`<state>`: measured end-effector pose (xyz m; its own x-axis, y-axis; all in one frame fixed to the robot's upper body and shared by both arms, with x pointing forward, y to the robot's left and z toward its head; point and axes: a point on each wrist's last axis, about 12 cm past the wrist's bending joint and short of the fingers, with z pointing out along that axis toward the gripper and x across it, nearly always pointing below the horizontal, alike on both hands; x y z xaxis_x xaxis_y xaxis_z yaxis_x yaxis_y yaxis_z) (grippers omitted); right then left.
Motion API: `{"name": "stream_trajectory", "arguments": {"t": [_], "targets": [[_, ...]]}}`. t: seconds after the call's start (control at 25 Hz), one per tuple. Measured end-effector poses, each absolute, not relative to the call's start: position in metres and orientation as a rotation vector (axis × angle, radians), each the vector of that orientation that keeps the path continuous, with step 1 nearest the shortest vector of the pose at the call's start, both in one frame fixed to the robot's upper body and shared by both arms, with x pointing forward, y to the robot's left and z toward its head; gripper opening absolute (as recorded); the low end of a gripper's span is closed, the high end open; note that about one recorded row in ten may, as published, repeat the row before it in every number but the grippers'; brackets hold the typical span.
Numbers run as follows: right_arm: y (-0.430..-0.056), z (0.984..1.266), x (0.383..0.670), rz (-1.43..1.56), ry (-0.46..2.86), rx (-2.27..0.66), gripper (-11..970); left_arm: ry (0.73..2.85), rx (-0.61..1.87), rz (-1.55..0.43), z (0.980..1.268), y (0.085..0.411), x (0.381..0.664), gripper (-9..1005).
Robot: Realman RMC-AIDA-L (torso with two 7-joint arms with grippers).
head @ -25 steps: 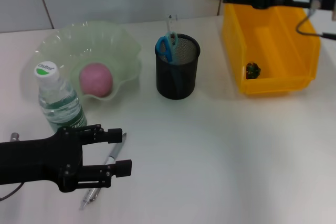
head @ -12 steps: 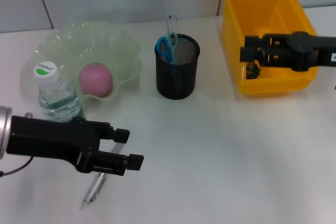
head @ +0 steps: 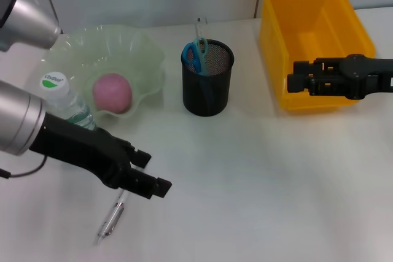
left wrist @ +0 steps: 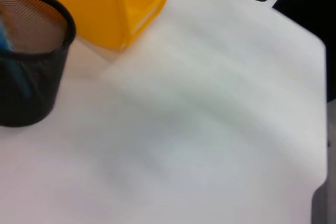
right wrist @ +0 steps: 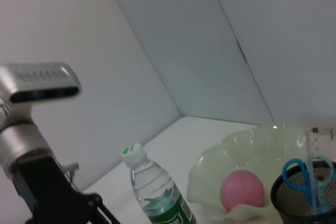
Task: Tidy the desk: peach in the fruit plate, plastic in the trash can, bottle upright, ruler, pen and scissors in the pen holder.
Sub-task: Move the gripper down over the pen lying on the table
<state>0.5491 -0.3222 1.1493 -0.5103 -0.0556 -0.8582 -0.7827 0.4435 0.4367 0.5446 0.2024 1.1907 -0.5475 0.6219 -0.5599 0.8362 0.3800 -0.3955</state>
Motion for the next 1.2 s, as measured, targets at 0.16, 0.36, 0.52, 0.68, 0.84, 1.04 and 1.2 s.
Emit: {"name": "stream_trajectory", "arguments": {"t": [0.16,0.36,0.52,0.68,0.84,1.04,1.2], "targets": [[-0.323,1.150,0.550,1.123,1.888,-0.710,635,2.367,1.289,-0.843,1.207,0.196,0.545,782],[-0.325,1.153,0.552,1.120,1.894,-0.708,635,2.466,1.296,-0.673,1.218,0.172,0.547,783],[-0.325,1.156,0.555,1.122,1.904,-0.709,635,2.538,1.271,-0.552,1.219,0.156,0.550,783],[-0.325,1.155,0.557,1.109,1.959,-0.730,635,2.580,1.227,-0.423,1.216,0.142,0.554,782],[-0.333,1.156,0.555,1.100,1.985,-0.722,635,2.598,1.174,-0.346,1.209,0.134,0.558,782],[-0.357,1.166,0.546,1.094,2.033,-0.711,635,2.620,1.138,-0.365,1.202,0.131,0.562,782],[-0.370,1.162,0.534,1.100,2.102,-0.743,635,2.645,1.126,-0.393,1.195,0.131,0.564,783]]}}
